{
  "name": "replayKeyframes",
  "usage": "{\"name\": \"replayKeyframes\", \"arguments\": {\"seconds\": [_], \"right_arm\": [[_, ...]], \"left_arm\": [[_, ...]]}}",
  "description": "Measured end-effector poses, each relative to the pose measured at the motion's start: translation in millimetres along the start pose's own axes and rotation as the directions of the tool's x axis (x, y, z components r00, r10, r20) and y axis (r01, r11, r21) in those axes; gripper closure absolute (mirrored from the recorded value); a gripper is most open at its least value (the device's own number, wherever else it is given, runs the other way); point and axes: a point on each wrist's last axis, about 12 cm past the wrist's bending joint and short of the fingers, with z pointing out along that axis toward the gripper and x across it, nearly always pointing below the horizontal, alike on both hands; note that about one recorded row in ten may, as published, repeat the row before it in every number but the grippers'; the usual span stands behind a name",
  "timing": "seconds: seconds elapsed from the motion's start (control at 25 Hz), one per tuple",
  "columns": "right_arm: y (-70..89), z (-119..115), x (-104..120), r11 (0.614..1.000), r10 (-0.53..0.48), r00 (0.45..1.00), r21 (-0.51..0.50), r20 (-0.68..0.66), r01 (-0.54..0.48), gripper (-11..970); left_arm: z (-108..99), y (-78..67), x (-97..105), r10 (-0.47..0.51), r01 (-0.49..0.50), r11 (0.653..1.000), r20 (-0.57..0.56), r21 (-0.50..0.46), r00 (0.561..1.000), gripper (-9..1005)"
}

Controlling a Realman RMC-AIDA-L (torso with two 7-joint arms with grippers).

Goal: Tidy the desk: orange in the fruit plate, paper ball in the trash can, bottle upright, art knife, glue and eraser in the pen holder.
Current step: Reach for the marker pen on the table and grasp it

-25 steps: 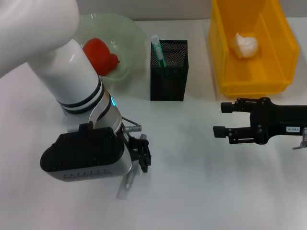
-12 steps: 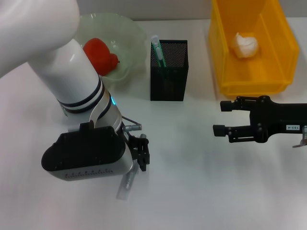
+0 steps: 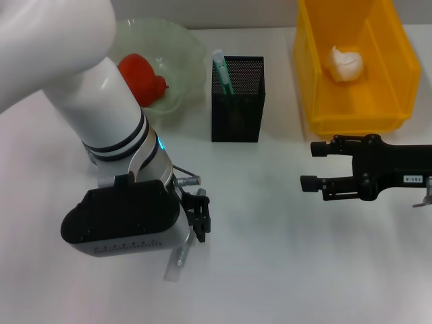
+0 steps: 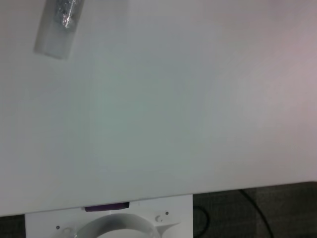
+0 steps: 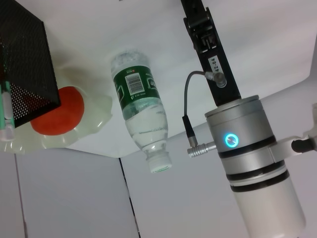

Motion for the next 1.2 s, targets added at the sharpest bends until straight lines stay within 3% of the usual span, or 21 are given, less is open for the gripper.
{"name": "replayKeyframes", "arguments": {"seconds": [1.2], "right_arm": [[1.0,1,4,1.000,-0.019,1.000,0.009,0.000,0.019,148]], "left_arm": [[-1,10.5,-10,-0.002,0.003,0.999,-0.030,0.032,1.000,588]]}}
